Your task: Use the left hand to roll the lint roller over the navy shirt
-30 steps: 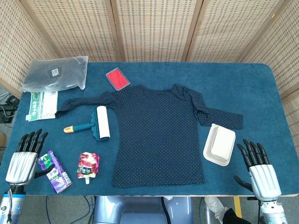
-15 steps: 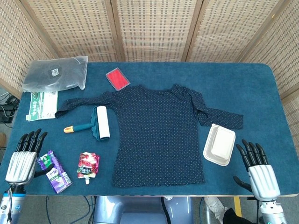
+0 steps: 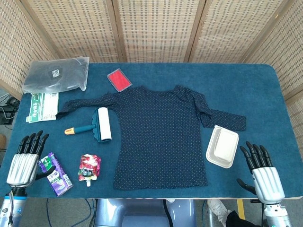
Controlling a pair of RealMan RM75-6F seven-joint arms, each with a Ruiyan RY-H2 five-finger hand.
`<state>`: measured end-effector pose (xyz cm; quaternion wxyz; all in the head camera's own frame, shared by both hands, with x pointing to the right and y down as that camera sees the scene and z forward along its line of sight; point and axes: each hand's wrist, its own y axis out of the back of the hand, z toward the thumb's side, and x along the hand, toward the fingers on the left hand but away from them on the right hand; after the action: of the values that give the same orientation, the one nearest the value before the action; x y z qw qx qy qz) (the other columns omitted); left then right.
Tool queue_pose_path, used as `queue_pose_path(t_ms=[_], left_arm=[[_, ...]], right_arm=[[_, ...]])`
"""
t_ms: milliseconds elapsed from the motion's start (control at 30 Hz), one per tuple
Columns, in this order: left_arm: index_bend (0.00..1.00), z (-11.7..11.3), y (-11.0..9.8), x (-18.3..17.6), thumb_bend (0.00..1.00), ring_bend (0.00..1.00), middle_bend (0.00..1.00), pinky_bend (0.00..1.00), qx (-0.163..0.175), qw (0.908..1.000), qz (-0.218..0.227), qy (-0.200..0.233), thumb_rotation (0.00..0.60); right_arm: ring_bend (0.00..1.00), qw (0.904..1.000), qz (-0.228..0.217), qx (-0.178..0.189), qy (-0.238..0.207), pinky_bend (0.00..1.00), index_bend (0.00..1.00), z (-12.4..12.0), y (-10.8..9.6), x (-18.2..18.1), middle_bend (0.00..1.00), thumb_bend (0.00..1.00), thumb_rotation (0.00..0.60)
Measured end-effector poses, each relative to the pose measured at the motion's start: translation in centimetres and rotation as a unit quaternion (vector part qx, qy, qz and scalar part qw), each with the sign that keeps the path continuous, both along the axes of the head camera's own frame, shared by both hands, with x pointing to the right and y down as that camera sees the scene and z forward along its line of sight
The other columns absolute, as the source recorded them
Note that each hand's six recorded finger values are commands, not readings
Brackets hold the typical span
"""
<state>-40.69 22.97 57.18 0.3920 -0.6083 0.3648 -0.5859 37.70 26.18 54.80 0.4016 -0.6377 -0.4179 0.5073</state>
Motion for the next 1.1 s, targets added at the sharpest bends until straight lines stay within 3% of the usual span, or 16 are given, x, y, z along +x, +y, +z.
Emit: queue_pose_path(t_ms=[133,200,267,333,400,567,667,867,1100], left_arm=[[0.0,0.1,-0.1,0.0,0.19,0.0,0.0,0.05,0.0,1.0,-0.002,-0.001,0.6],[0.0,0.2,-0.3,0.0,0.19,0.0,0.0,0.1,0.0,1.0,-0.003,-0.001,0.6],[0.0,0.3,-1.0,0.0,0.19,0.07,0.04,0.21,0.003,1.0,-0.003,-0.004,0.6],[0.0,0.5,-2.1,0.0,0.2,0.19,0.14,0.33,0.007,0.9999,-0.005,-0.009,0.6],[0.02,0.7,-3.3,0.2,0.2,0.32,0.31,0.43,0.012,0.9999,-0.006,-0.01,0.6],[0.12,1.4,-6.0,0.8,0.21,0.57,0.67,0.57,0.015,0.9998,-0.003,-0.013,0.6],[0.19,2.1,-7.4,1.2,0.22,0.66,0.78,0.64,0.008,0.9999,-0.001,-0.011,0.6],[0.33,4.1,-9.8,1.8,0.23,0.72,0.87,0.69,-0.024,0.9996,-0.001,-0.014,0.6],[0.36,6.9,-12.6,2.0,0.23,0.73,0.88,0.69,-0.067,0.9972,-0.006,-0.033,0.6]], right_arm=[[0.0,1.0,0.003,-0.001,-0.002,0.0,0.0,0.0,0.0,0.1,0.0,0.12,0.6],[0.0,1.0,0.005,-0.001,-0.003,0.0,0.0,0.0,-0.1,0.2,0.0,0.12,0.6],[0.0,1.0,0.007,-0.004,-0.004,0.0,0.0,0.1,-0.1,0.3,0.0,0.12,0.6],[0.0,0.9999,0.007,-0.005,-0.004,0.0,0.0,0.1,-0.2,0.3,0.0,0.12,0.6],[0.0,0.9999,0.007,-0.005,-0.005,0.0,0.0,0.2,-0.2,0.3,0.0,0.12,0.6],[0.0,0.9999,0.008,-0.004,-0.006,0.0,0.0,0.2,-0.2,0.4,0.0,0.12,0.6],[0.0,0.9999,0.009,-0.006,-0.005,0.0,0.0,0.2,-0.2,0.4,0.0,0.12,0.6],[0.0,0.9999,0.008,-0.013,-0.003,0.0,0.0,0.7,-0.1,0.4,0.0,0.12,0.6],[0.0,0.9997,0.013,-0.019,0.005,0.0,0.0,1.3,-0.2,0.8,0.0,0.12,0.6]])
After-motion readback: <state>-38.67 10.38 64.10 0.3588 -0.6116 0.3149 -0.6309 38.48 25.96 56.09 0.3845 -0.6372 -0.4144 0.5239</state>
